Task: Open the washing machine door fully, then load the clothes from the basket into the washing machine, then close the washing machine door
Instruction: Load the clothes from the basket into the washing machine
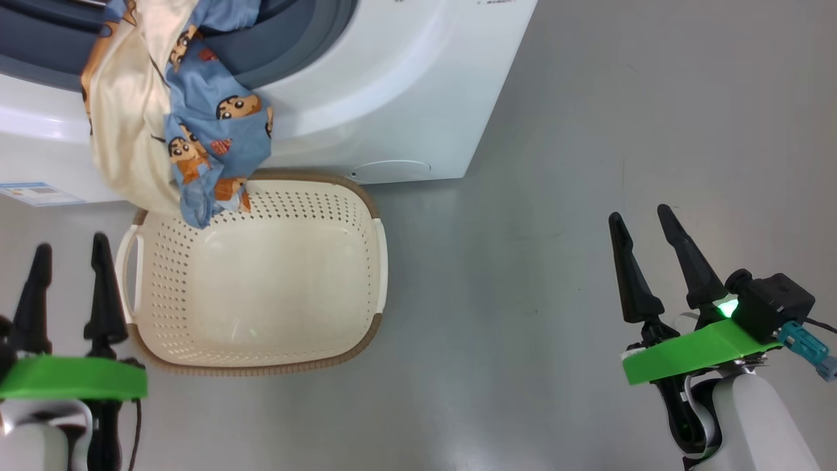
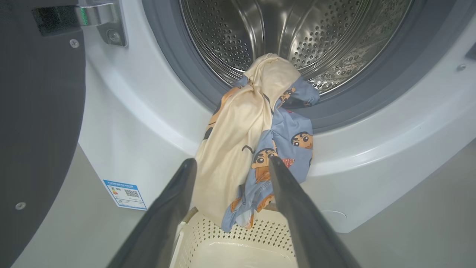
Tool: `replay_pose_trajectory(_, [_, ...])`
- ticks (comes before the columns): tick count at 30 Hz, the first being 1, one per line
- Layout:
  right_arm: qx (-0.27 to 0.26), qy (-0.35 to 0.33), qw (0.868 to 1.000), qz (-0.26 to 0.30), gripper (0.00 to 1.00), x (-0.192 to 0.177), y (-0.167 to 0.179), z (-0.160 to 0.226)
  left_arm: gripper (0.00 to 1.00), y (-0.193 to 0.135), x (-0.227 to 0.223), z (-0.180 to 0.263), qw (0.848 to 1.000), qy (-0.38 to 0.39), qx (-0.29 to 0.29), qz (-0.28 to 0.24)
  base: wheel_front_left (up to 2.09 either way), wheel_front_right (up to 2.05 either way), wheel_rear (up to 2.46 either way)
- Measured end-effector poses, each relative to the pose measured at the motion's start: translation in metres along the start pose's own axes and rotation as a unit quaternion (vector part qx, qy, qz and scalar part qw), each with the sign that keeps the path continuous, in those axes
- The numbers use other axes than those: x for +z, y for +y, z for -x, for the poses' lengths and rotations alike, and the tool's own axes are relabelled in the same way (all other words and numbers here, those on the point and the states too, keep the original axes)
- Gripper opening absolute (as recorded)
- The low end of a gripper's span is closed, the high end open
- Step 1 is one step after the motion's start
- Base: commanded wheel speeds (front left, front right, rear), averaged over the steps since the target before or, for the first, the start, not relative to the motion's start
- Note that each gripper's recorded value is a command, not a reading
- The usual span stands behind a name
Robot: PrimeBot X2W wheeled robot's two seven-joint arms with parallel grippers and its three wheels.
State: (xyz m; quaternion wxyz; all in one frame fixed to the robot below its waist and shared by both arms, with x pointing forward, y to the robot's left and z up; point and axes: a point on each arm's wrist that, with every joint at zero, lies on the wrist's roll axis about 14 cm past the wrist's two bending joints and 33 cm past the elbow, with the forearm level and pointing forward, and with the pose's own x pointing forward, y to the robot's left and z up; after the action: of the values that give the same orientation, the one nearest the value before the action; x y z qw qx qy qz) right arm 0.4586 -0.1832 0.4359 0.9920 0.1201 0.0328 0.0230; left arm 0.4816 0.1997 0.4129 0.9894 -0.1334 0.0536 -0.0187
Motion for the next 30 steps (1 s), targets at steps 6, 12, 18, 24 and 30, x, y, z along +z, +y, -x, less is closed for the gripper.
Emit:
replay_pose_trajectory(6, [0.003,-0.001,1.000,0.001,1.00,0.002,0.001,0.001,1.00,0.003,-0.004,0.014,1.000,0.006,0.011,0.006,0.00,0.00,0.00])
replay_pose_trajectory(12, [0.004,-0.001,1.000,0.002,1.00,0.002,0.002,0.002,1.00,0.000,-0.004,0.014,1.000,0.007,0.008,0.004,0.00,0.00,0.00])
replay_pose_trajectory(18, [0.002,0.003,1.000,0.002,1.00,-0.001,0.000,0.002,1.00,-0.003,-0.022,0.014,0.999,0.035,-0.001,0.007,0.00,0.00,0.00])
replay_pose_trajectory(24, [-0.001,0.013,1.000,0.000,1.00,-0.009,-0.001,0.001,1.00,-0.004,-0.045,0.001,0.997,0.073,-0.015,0.006,0.00,0.00,0.00])
replay_pose_trajectory(30, [-0.007,0.024,1.000,-0.003,1.00,-0.019,-0.004,0.001,1.00,-0.013,-0.067,-0.020,0.994,0.105,-0.033,0.016,0.00,0.00,0.00])
